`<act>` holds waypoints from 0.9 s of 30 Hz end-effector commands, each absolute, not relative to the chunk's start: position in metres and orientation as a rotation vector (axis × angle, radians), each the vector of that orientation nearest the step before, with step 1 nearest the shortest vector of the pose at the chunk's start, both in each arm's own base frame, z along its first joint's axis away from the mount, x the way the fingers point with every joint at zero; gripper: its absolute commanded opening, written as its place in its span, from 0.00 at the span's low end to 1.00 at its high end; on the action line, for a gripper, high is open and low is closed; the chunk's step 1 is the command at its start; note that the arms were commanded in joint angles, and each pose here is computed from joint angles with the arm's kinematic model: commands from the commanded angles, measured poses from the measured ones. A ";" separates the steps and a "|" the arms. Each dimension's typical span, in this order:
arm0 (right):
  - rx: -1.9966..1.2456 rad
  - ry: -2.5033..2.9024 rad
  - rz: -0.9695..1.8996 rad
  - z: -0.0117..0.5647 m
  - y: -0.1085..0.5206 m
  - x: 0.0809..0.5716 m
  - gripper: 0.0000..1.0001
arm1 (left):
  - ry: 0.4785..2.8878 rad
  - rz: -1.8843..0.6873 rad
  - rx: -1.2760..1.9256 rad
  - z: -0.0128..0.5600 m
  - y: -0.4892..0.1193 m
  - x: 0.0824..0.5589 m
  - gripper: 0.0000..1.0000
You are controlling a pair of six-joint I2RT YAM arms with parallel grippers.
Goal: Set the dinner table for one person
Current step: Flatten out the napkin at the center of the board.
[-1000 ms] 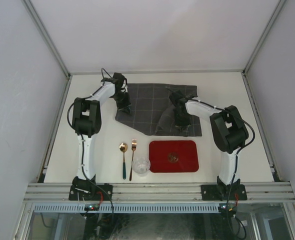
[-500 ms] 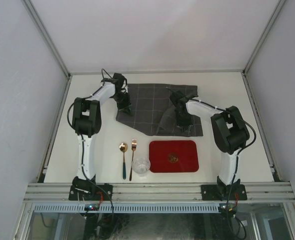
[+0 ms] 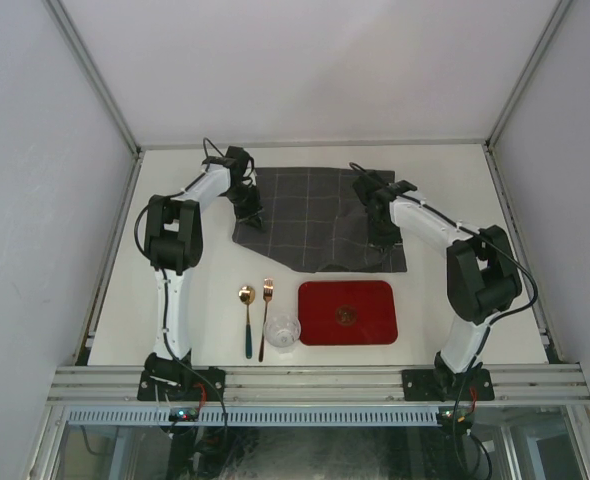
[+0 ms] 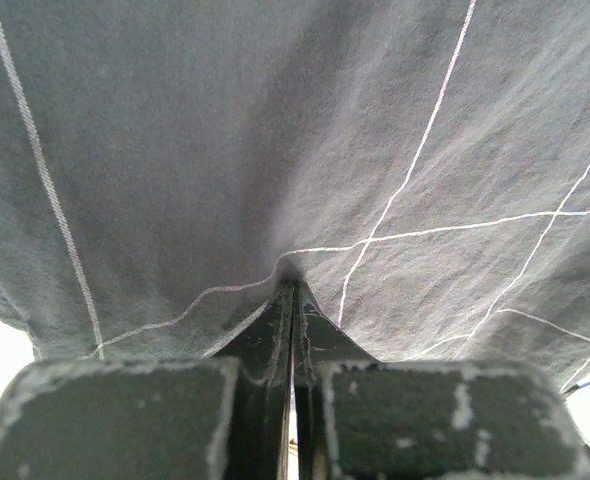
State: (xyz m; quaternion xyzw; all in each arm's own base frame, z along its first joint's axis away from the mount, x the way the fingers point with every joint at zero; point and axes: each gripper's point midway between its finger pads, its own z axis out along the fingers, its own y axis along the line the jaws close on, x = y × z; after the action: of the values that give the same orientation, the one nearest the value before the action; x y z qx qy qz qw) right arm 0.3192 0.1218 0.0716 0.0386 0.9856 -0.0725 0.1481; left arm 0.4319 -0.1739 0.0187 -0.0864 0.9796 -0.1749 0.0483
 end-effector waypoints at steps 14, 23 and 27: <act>0.273 2.814 -0.447 0.072 0.069 0.297 0.00 | 3.042 -0.479 -0.255 0.000 -0.169 0.418 0.00; 0.302 2.836 -0.508 0.061 0.060 0.289 0.00 | 3.045 -0.477 -0.257 0.000 -0.169 0.417 0.00; 0.325 2.834 -0.558 0.057 0.053 0.286 0.00 | 3.041 -0.478 -0.251 0.001 -0.169 0.418 0.00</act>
State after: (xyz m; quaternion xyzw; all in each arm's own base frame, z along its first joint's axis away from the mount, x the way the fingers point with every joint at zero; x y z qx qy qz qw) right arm 0.2889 0.0679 0.0534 0.0926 0.9766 -0.1586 0.1123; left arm 0.4290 -0.1775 0.0185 -0.0856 0.9781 -0.1854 0.0415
